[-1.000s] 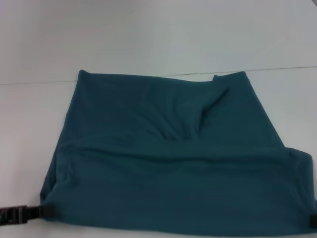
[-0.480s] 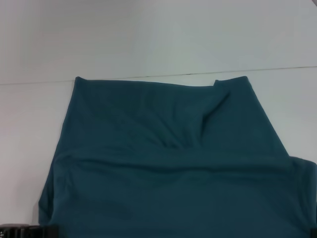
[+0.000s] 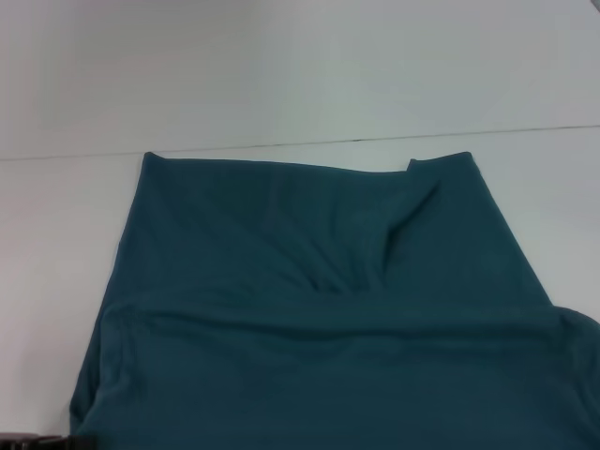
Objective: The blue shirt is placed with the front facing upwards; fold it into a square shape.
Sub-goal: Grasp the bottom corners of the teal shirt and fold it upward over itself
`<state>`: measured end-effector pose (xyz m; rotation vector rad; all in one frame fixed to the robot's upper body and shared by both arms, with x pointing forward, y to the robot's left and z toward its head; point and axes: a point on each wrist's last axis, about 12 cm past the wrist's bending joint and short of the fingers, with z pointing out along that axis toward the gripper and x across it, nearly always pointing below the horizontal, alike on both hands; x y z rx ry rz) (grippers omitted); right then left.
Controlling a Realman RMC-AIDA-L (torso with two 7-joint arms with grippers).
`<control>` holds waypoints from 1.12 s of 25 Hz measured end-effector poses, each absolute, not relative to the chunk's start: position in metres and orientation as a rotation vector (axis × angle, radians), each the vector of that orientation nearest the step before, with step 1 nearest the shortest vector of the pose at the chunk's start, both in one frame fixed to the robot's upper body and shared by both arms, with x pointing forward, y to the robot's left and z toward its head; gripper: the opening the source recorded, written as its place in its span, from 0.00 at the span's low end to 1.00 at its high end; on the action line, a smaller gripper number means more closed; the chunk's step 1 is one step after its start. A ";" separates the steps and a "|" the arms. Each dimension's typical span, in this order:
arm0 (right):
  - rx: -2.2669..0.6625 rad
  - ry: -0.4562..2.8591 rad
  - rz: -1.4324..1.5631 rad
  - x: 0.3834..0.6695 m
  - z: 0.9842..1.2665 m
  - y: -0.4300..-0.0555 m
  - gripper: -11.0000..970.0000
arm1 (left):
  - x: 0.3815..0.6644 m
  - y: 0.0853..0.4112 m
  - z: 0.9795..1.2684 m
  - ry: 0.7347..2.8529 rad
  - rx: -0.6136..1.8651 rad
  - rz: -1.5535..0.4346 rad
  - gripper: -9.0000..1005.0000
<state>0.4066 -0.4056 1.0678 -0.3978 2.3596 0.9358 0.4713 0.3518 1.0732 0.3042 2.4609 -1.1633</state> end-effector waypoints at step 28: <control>-0.400 2.193 0.754 0.563 1.111 -0.367 0.05 | 0.624 0.283 1.126 2.217 0.308 -0.938 0.03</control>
